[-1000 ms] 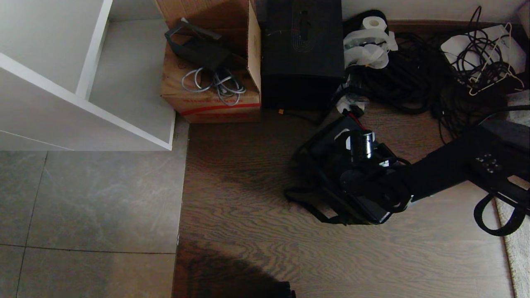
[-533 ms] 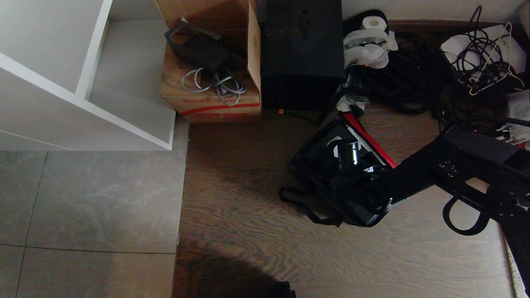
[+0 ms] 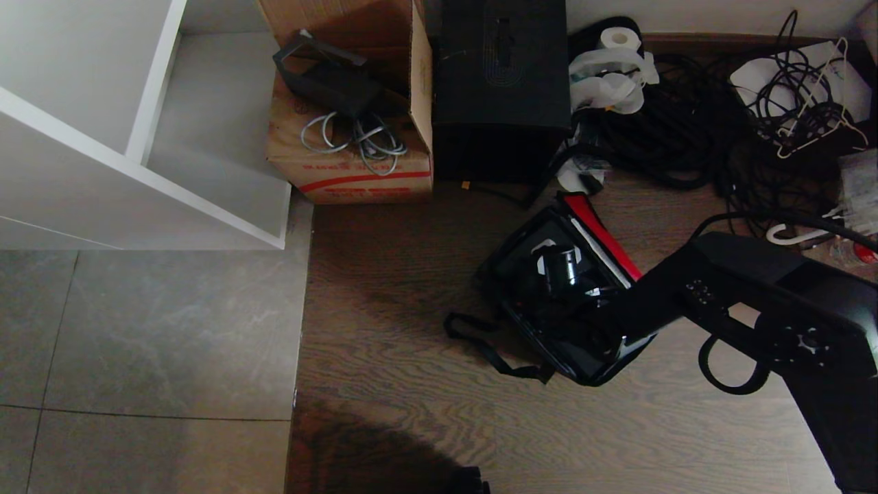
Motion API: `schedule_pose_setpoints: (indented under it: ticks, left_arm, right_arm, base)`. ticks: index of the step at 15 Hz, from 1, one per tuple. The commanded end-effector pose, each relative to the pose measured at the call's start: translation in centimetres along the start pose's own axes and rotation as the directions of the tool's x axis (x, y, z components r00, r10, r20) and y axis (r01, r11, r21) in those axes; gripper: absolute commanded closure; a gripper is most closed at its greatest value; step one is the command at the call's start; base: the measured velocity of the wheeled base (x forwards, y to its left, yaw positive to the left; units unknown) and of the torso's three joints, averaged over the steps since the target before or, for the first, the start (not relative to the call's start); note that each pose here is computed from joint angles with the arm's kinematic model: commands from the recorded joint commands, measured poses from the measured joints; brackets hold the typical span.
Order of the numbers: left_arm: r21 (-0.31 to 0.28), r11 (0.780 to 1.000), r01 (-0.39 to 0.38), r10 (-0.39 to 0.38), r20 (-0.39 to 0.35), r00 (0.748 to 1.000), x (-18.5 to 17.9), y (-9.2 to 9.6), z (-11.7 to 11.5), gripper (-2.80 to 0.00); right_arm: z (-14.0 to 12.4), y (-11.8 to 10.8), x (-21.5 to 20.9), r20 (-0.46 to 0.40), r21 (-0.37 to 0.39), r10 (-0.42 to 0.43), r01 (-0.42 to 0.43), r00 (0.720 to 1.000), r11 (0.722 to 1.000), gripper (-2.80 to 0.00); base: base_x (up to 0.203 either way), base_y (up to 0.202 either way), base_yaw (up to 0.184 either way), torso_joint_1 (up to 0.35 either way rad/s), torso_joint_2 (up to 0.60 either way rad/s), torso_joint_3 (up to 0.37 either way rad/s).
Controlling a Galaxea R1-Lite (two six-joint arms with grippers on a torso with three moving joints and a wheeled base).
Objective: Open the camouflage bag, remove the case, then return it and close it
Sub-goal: Lift the black box
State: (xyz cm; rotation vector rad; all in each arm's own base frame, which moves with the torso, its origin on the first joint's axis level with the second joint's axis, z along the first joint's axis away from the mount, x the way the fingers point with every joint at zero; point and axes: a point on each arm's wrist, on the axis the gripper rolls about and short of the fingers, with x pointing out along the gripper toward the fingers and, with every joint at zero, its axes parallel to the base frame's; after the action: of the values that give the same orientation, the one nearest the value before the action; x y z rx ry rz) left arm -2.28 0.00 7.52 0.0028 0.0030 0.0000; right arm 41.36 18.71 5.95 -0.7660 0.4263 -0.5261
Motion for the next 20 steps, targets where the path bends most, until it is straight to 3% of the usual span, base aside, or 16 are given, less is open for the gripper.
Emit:
schedule_pose_setpoints:
  ticks: [1,3,10,20]
  left_arm:
    - [0.000,1.000,0.000,0.000,-0.002,1.000,0.0,0.0,0.0,0.00]
    - [0.000,1.000,0.000,0.000,-0.002,1.000,0.0,0.0,0.0,0.00]
    - [0.000,1.000,0.000,0.000,-0.002,1.000,0.0,0.0,0.0,0.00]
    - [0.000,1.000,0.000,0.000,-0.002,1.000,0.0,0.0,0.0,0.00]
  right_arm:
    - [-0.1,-0.2,-0.1,0.001,-0.003,0.007,-0.007,1.000,1.000,0.00]
    - [-0.1,-0.3,-0.1,-0.001,0.001,0.009,-0.009,1.000,1.000,0.00]
    - [1.2,-4.7,-1.7,0.005,0.016,0.002,-0.002,1.000,1.000,0.00]
    - [3.1,-8.3,-3.0,0.037,0.023,-0.013,0.012,0.999,1.000,0.00]
  base:
    - [0.000,0.000,0.000,0.000,0.00,0.000]
    - [0.000,0.000,0.000,0.000,0.00,0.000]
    - [0.000,0.000,0.000,0.000,0.00,0.000]
    - [0.000,0.000,0.000,0.000,0.00,0.000]
